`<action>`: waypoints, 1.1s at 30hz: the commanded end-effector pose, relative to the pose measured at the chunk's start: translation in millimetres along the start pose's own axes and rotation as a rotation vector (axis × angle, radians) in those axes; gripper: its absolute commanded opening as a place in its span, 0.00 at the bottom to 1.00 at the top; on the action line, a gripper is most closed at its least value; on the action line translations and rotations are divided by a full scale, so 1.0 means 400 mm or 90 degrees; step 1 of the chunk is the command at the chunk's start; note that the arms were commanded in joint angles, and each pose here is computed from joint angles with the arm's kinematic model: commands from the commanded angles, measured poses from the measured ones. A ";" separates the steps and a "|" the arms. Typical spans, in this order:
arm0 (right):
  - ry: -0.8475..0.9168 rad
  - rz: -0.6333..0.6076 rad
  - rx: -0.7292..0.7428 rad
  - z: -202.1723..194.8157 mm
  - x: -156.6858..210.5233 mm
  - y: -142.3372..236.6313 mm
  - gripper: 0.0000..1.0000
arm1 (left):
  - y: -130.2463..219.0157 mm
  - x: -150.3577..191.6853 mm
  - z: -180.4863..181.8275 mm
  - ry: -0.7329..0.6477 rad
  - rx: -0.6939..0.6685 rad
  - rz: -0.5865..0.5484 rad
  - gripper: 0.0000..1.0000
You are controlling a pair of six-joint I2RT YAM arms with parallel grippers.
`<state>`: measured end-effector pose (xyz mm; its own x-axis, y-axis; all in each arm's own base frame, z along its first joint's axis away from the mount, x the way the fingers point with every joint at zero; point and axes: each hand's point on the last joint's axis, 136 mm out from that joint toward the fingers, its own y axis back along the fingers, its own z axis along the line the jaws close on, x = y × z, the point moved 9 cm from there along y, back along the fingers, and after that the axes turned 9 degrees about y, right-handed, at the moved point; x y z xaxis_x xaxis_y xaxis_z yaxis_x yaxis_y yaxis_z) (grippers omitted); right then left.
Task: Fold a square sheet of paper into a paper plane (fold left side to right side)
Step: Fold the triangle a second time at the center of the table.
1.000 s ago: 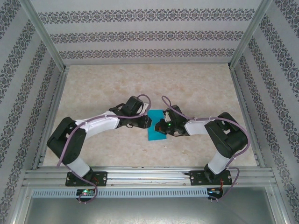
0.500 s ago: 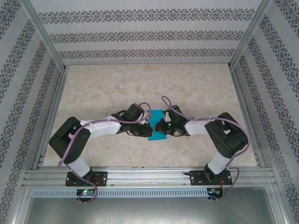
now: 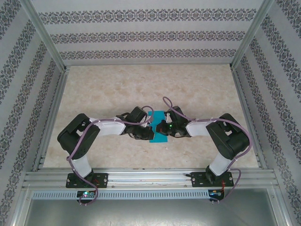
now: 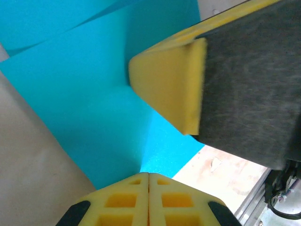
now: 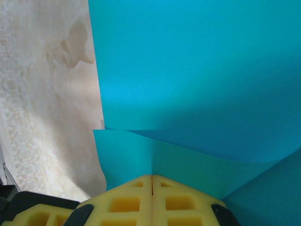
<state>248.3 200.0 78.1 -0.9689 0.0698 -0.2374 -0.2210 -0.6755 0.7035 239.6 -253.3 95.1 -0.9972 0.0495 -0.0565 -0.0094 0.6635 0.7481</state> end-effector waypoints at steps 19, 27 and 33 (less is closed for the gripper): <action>0.018 0.023 0.007 0.018 0.002 0.019 0.00 | -0.035 0.027 0.055 0.016 -0.044 0.012 0.06; 0.058 -0.010 -0.022 0.066 -0.014 0.050 0.00 | -0.039 0.035 0.067 0.020 -0.054 0.016 0.04; 0.048 0.001 -0.021 0.061 0.008 0.025 0.00 | -0.041 0.036 0.069 0.019 -0.058 0.019 0.03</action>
<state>242.8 207.5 105.3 -0.9579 0.0213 -0.2863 -0.2188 -0.6999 0.6799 237.6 -250.2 85.8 -0.9970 0.0428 -0.0650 -0.0209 0.6567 0.7539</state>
